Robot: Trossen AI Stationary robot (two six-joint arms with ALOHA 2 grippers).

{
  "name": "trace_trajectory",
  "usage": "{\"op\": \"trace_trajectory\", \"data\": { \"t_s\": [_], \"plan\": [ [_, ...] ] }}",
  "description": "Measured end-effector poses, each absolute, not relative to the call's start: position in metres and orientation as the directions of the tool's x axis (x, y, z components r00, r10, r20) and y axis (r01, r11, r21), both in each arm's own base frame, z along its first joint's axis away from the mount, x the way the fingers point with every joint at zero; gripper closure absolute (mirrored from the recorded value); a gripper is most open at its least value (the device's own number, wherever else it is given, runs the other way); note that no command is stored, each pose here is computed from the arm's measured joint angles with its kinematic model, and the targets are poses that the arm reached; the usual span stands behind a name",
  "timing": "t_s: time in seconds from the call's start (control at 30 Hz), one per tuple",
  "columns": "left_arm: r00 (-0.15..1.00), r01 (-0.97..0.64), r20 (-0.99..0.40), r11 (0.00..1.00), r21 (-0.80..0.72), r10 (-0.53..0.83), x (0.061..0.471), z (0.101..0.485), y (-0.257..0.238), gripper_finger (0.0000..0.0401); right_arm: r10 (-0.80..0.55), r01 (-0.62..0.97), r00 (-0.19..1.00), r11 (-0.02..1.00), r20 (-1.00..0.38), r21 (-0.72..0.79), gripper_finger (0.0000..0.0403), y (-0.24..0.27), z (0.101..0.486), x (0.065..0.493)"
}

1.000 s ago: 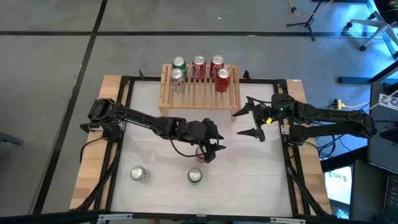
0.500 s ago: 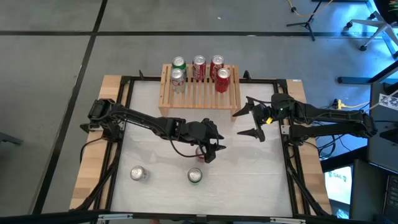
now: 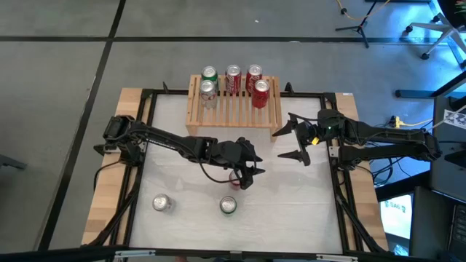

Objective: Place canned beverage on shelf
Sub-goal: Put the red/black soda can on the shelf aligned with the red/white soda can

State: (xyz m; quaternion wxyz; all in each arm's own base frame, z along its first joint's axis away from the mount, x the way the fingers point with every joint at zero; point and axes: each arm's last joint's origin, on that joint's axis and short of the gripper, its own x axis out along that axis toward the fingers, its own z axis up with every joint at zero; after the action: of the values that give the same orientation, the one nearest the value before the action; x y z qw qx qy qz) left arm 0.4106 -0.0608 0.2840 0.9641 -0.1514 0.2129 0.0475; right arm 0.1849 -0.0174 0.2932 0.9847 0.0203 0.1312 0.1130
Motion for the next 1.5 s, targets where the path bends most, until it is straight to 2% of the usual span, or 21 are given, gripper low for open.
{"op": "trace_trajectory", "data": {
  "t_s": [0.5,0.63,1.03,1.17,1.5],
  "plan": [
    [0.907,-0.156,-0.421,0.948,-0.277,0.026,0.411,0.284,-0.061,0.0200,0.228,-0.217,0.940,0.974,-0.254,0.070,0.0024,-0.017,0.293,0.185],
    [0.907,-0.156,-0.421,0.948,-0.277,0.026,0.411,0.284,-0.061,0.0172,0.228,-0.217,0.940,0.974,-0.254,0.070,0.0024,-0.017,0.293,0.185],
    [0.883,-0.175,-0.467,0.952,-0.250,0.040,0.408,0.280,-0.061,0.0031,0.228,-0.217,0.940,0.974,-0.254,0.070,0.0024,-0.017,0.293,0.185],
    [0.880,-0.173,-0.473,0.953,-0.247,0.037,0.408,0.279,-0.062,0.0016,0.228,-0.217,0.940,0.974,-0.253,0.069,0.0024,-0.017,0.293,0.185],
    [0.894,-0.167,-0.448,0.941,-0.294,0.019,0.410,0.292,-0.063,0.0015,0.228,-0.217,0.940,0.974,-0.254,0.070,0.0024,-0.017,0.293,0.185]
  ]
}}
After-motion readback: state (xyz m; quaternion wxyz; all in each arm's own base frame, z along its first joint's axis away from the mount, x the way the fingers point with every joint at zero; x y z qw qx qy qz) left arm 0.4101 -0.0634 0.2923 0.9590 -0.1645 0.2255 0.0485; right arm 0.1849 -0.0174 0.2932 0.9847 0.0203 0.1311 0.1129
